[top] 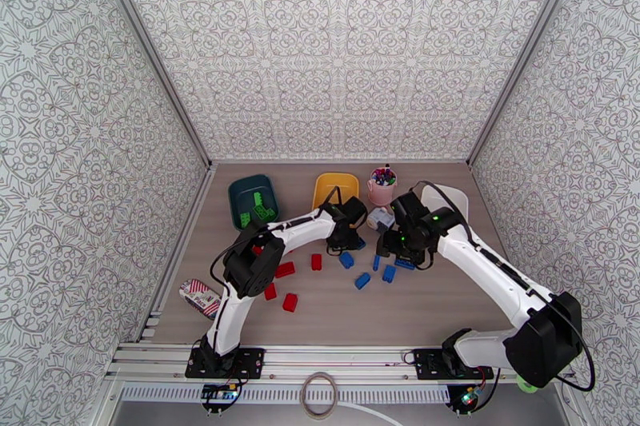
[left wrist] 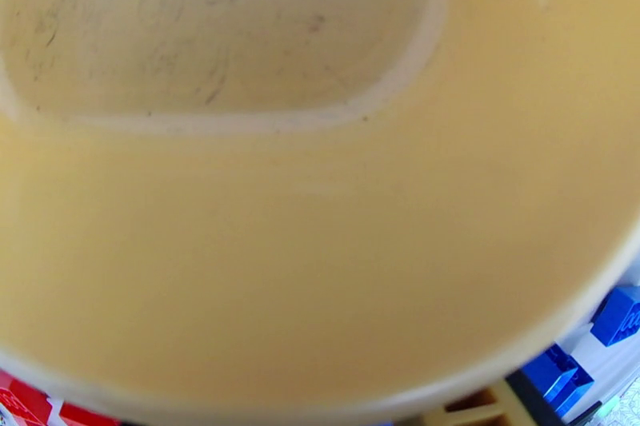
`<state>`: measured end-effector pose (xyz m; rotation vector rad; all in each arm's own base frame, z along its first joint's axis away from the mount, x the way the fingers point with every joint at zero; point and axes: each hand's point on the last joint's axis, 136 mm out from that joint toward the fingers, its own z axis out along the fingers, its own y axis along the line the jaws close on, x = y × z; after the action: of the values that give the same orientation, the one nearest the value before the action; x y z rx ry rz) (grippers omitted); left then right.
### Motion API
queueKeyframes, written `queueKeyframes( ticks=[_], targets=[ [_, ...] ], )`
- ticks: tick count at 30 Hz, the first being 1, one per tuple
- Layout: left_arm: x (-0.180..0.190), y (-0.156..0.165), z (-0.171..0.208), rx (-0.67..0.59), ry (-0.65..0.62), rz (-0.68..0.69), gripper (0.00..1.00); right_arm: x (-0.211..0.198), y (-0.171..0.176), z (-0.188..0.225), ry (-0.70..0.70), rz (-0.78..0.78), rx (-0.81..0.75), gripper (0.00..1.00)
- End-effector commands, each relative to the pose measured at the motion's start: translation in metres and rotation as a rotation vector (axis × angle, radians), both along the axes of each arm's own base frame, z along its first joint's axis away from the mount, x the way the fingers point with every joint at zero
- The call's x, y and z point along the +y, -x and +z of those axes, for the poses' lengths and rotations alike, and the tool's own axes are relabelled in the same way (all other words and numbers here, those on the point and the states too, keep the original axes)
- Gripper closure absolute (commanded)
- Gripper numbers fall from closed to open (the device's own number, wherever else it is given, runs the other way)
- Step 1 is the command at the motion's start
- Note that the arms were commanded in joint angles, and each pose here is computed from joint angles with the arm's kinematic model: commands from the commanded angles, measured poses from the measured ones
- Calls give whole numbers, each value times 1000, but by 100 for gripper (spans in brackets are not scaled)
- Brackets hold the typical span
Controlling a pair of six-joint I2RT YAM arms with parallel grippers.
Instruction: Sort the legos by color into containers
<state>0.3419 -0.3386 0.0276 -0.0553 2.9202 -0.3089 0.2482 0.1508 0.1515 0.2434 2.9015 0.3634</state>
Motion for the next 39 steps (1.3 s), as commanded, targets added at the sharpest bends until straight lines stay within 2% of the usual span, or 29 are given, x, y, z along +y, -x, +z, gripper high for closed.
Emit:
queueKeyframes(
  ticks=[1, 13, 20, 30, 39],
  targets=[
    [2, -3, 5, -16, -16, -8, 70, 1, 1, 4, -16, 11, -6, 34],
    [3, 23, 27, -40, 2, -47, 73, 10, -9, 4, -37, 31, -9, 34],
    [29, 32, 37, -69, -11, -1, 75, 25, -19, 0, -81, 55, 6, 35],
    [68, 36, 77, -137, -20, 46, 76, 50, -36, 7, -118, 108, -9, 35],
    [121, 22, 109, -190, -20, 161, 75, 90, -54, 11, -110, 214, -21, 35]
  ],
)
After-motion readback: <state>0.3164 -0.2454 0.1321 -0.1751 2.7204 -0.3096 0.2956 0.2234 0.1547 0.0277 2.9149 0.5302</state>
